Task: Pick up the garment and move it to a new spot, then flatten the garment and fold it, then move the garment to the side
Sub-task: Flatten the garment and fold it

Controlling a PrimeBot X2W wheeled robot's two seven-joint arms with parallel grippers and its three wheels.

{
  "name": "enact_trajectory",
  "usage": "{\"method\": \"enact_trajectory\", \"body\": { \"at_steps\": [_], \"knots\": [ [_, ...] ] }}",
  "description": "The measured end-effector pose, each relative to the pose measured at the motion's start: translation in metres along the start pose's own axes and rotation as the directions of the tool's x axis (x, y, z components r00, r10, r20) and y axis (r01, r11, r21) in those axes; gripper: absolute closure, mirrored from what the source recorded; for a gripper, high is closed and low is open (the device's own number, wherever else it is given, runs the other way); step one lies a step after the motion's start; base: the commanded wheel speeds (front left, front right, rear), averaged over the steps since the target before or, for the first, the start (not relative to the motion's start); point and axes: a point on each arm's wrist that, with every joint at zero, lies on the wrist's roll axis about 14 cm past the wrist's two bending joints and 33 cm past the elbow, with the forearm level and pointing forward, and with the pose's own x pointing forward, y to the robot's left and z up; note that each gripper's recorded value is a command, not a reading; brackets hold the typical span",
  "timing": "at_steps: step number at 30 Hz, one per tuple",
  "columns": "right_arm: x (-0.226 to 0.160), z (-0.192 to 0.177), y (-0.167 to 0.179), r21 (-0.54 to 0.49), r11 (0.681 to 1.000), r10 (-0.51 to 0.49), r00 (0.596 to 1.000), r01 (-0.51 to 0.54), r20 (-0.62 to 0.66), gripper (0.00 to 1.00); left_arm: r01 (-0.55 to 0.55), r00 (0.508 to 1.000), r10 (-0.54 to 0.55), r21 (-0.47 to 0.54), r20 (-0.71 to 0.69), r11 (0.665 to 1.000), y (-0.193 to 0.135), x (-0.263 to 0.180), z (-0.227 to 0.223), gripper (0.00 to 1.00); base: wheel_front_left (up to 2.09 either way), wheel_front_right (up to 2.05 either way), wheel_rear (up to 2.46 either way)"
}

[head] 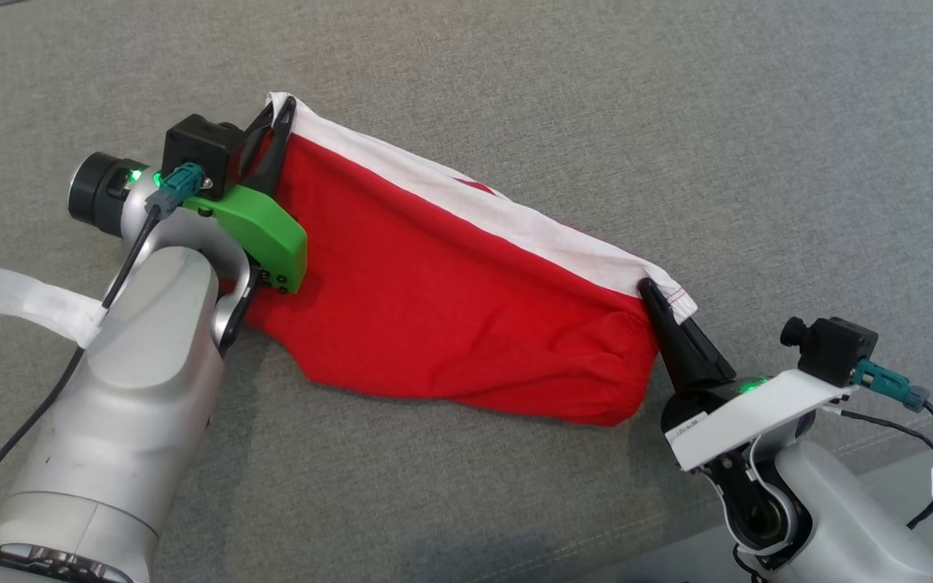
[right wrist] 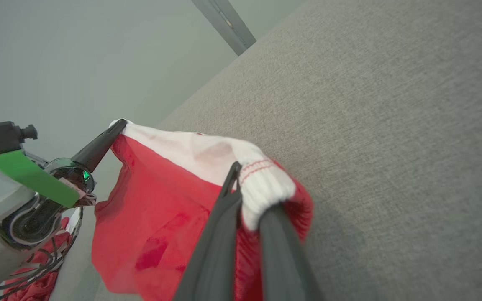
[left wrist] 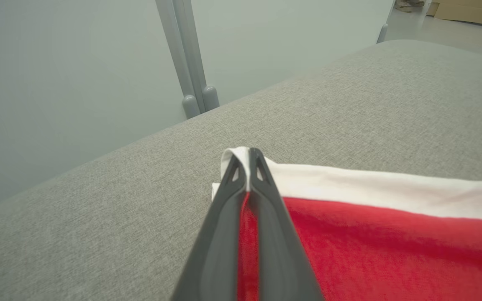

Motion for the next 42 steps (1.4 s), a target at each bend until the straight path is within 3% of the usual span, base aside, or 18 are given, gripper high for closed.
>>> {"method": "enact_trajectory", "body": {
  "at_steps": [5,7,8,9,10,11,28,32,36,42],
  "knots": [
    [0.004,-0.003,-0.004,-0.004,1.0,-0.011,1.0,0.011,-0.01,1.0,0.005,1.0,-0.005,-0.012,-0.021,1.0,-0.001,0.01,-0.012,1.0,0.0,0.0,0.0],
    [0.003,-0.006,-0.007,-0.015,1.0,-0.019,1.0,0.018,-0.02,0.91,0.002,1.0,-0.002,-0.007,-0.031,1.0,-0.001,0.012,-0.016,1.0,0.0,0.0,0.0],
    [0.003,-0.006,-0.008,-0.019,1.0,-0.022,1.0,0.022,-0.021,0.78,0.0,0.999,-0.001,-0.014,-0.032,1.0,-0.001,0.013,-0.017,1.0,0.0,0.0,0.0],
    [0.004,-0.006,-0.009,-0.025,0.999,-0.023,1.0,0.022,-0.021,0.52,0.001,0.999,-0.001,-0.014,-0.033,1.0,-0.001,0.014,-0.018,1.0,0.0,0.0,0.0],
    [0.005,-0.005,-0.01,-0.045,0.999,-0.025,0.999,0.024,-0.02,0.0,0.001,1.0,-0.001,-0.009,-0.031,1.0,-0.002,0.016,-0.017,0.58,0.0,0.0,0.0],
    [0.006,-0.004,-0.011,-0.055,0.998,-0.029,0.999,0.028,-0.015,0.0,-0.003,1.0,0.002,-0.007,-0.029,1.0,-0.002,0.016,-0.016,0.0,0.0,0.0,0.0],
    [-0.01,0.007,-0.03,-0.13,0.987,-0.091,0.996,0.093,0.021,0.0,-0.082,0.994,0.08,-0.019,-0.069,0.996,0.008,-0.012,-0.022,0.0,0.0,0.0,0.0],
    [-0.022,0.025,-0.047,-0.208,0.967,-0.135,0.988,0.147,0.07,0.0,-0.108,0.987,0.103,-0.033,-0.124,0.994,0.01,-0.025,-0.039,0.0,0.0,0.0,0.0],
    [-0.036,0.049,-0.064,-0.298,0.927,-0.19,0.97,0.227,0.148,0.0,-0.127,0.979,0.12,-0.032,-0.166,0.991,0.01,-0.032,-0.051,0.0,0.0,0.0,0.0],
    [-0.047,0.063,-0.068,-0.304,0.906,-0.231,0.946,0.294,0.227,0.0,-0.158,0.961,0.149,-0.02,-0.232,0.987,0.013,-0.04,-0.07,0.0,0.0,0.0,0.0]
  ]
}}
